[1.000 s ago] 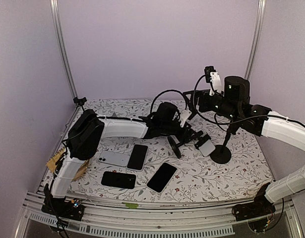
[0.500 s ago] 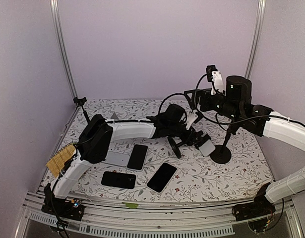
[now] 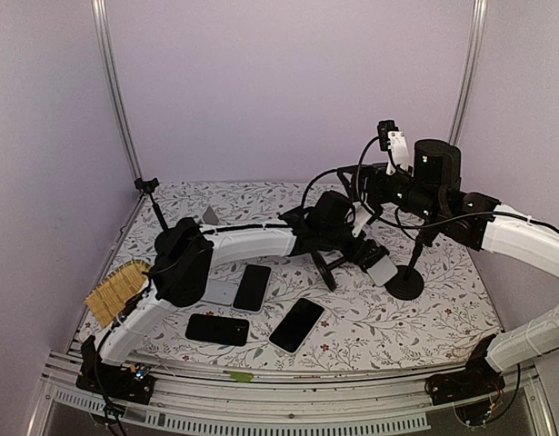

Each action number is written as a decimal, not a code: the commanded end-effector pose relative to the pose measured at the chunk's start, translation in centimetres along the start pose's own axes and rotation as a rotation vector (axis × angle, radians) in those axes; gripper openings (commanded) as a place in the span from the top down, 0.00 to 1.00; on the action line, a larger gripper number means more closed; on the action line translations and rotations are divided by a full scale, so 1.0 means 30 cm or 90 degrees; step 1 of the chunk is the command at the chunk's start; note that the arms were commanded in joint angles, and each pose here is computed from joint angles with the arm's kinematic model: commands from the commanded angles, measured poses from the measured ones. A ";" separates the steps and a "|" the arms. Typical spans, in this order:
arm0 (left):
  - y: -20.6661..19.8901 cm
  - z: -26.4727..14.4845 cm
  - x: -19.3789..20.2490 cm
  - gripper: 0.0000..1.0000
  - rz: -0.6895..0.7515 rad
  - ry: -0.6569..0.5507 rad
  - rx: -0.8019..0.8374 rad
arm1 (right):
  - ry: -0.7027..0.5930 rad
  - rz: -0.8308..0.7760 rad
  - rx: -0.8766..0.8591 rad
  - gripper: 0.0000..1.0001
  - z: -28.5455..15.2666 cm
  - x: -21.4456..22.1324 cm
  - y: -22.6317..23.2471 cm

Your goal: Remove the phone from the phone stand

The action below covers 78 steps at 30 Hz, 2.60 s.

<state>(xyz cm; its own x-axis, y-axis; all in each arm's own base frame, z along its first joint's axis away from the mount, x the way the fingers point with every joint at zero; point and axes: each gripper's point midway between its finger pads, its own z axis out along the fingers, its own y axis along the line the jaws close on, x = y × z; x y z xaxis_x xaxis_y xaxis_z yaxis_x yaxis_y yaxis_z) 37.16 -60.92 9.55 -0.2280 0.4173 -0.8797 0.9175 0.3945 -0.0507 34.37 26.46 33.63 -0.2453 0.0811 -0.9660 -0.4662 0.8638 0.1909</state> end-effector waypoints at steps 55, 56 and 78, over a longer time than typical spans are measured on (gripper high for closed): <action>-0.132 -1.254 -0.350 1.00 -0.144 -0.385 -0.128 | 0.163 0.160 -0.176 0.28 -0.185 0.267 0.401; -0.134 -1.256 -0.350 1.00 -0.144 -0.387 -0.127 | 0.165 0.164 -0.174 0.31 -0.177 0.272 0.403; -0.142 -1.251 -0.346 1.00 -0.158 -0.404 -0.126 | 0.155 0.168 -0.173 0.77 -0.121 0.299 0.426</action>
<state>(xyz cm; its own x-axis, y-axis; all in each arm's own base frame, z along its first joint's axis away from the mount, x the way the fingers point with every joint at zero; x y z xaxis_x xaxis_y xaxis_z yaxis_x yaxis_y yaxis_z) 24.30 -36.29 30.94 -0.2139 -0.0594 -0.9751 0.7454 0.6353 -0.2022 22.80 36.19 27.77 -0.5799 0.1168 -0.8063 -0.5587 0.6632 0.4979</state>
